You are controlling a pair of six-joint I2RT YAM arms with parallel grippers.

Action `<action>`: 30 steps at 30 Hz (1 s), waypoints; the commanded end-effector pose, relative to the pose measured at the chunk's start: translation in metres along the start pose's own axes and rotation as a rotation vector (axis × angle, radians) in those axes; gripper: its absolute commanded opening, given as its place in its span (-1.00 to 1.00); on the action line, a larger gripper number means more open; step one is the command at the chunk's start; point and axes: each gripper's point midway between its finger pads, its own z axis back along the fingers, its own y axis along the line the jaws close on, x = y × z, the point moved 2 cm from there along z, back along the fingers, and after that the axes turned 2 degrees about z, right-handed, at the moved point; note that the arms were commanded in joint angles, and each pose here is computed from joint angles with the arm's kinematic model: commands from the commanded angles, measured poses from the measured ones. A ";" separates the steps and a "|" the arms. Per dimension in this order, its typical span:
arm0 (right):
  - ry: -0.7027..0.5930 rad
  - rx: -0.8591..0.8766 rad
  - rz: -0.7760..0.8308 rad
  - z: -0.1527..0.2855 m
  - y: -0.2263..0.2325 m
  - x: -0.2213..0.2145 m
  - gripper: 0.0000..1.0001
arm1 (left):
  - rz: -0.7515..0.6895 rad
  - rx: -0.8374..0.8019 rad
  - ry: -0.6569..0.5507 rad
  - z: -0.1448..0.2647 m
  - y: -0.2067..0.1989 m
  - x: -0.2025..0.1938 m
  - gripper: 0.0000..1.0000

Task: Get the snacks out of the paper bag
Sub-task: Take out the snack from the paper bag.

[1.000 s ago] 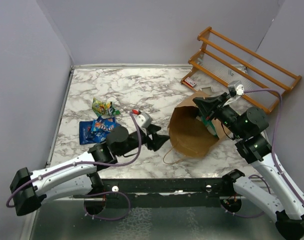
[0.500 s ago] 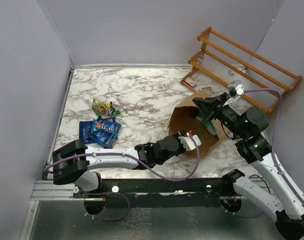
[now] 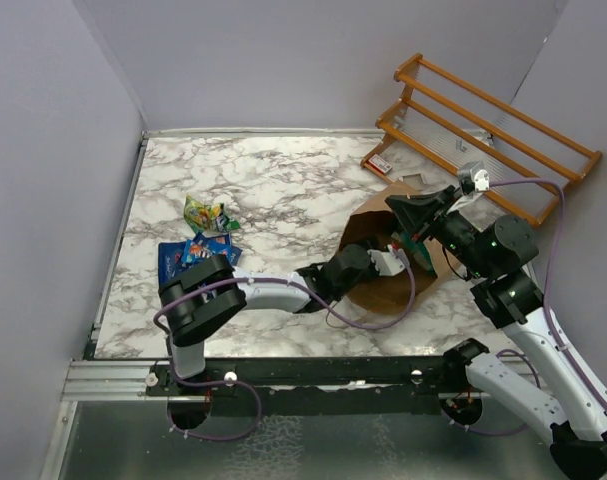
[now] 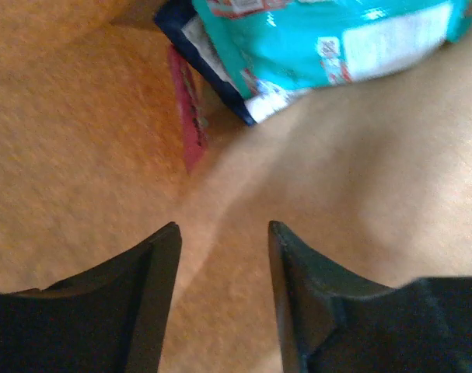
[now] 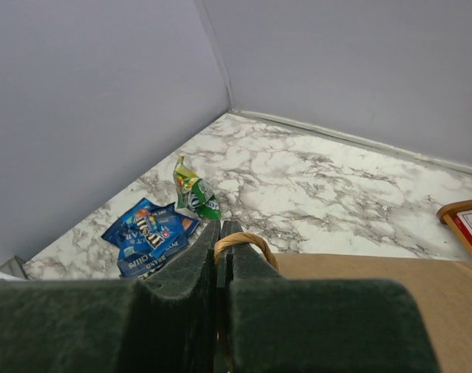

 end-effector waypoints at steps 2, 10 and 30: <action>-0.052 0.031 0.014 0.005 0.009 0.019 -0.96 | 0.019 0.017 -0.130 -0.027 0.017 0.035 0.12; -0.054 0.040 0.005 0.005 0.010 0.018 -0.96 | -0.015 0.084 -0.132 -0.059 0.031 0.037 0.27; -0.090 0.030 0.008 0.003 0.011 0.033 -0.96 | -0.106 0.212 -0.161 -0.124 0.064 0.016 -0.32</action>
